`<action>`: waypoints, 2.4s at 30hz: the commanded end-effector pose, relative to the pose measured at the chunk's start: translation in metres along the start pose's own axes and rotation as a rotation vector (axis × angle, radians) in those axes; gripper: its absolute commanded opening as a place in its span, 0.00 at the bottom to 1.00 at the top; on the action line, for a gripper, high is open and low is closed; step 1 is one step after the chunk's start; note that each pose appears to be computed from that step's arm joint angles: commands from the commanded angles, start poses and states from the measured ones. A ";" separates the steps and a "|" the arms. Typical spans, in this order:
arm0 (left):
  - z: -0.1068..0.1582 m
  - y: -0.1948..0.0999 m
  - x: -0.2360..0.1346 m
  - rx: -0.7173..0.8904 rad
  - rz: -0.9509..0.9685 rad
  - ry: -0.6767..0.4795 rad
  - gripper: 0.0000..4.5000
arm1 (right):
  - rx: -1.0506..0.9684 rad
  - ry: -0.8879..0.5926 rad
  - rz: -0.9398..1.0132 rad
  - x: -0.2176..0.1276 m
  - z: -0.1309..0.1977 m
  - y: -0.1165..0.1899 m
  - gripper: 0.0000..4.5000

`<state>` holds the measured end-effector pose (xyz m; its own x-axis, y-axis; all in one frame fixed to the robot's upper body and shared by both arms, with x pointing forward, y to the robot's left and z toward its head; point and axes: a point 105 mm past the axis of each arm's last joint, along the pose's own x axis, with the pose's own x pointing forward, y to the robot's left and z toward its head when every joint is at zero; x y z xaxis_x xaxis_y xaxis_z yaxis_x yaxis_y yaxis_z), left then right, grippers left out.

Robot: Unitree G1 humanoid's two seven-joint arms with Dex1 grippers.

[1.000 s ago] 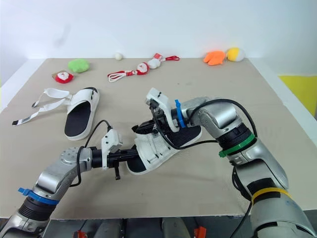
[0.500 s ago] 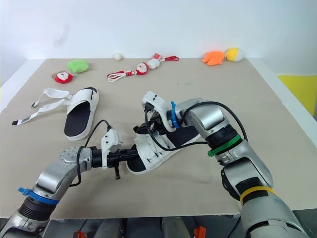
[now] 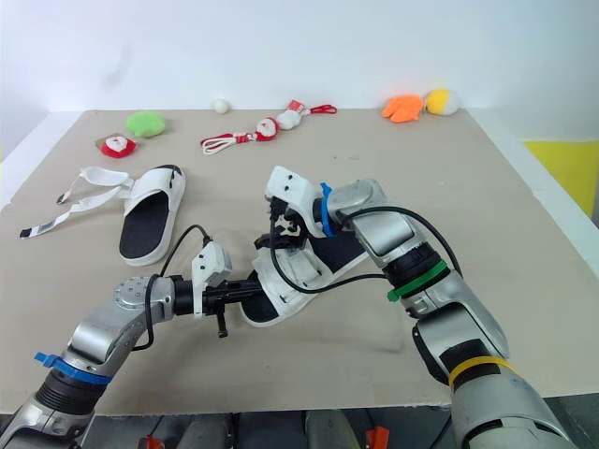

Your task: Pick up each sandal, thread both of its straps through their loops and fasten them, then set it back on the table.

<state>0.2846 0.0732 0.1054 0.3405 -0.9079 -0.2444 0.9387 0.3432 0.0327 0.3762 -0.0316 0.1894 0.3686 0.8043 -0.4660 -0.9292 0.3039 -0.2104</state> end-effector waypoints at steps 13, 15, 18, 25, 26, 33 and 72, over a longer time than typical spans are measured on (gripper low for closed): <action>-0.009 0.003 -0.008 -0.025 0.036 0.029 0.00 | 0.908 0.114 0.170 -0.089 -0.025 -0.015 0.99; -0.008 0.003 -0.008 -0.023 0.036 0.028 0.00 | 0.935 0.125 0.180 -0.085 -0.028 -0.012 0.99; -0.007 0.004 -0.007 -0.018 0.035 0.025 0.00 | 0.975 0.141 0.254 -0.075 -0.029 0.004 0.99; -0.005 0.006 -0.009 -0.009 0.036 0.028 0.00 | 0.954 0.149 0.374 -0.058 -0.018 0.032 0.85; -0.004 0.006 -0.009 -0.009 0.037 0.027 0.00 | 0.944 0.148 0.378 -0.057 -0.017 0.034 0.74; 0.006 0.007 -0.015 0.008 0.065 -0.009 0.11 | 0.911 0.134 0.360 -0.059 -0.020 0.035 0.10; 0.074 0.077 -0.059 0.234 0.469 -0.164 1.00 | 1.126 -0.750 -1.345 -0.273 -0.101 -0.124 0.99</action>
<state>0.3353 0.1229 0.1726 0.6640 -0.7451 -0.0630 0.7344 0.6339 0.2427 0.4031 -0.3404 0.2125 0.9400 -0.3032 -0.1564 0.3260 0.6631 0.6738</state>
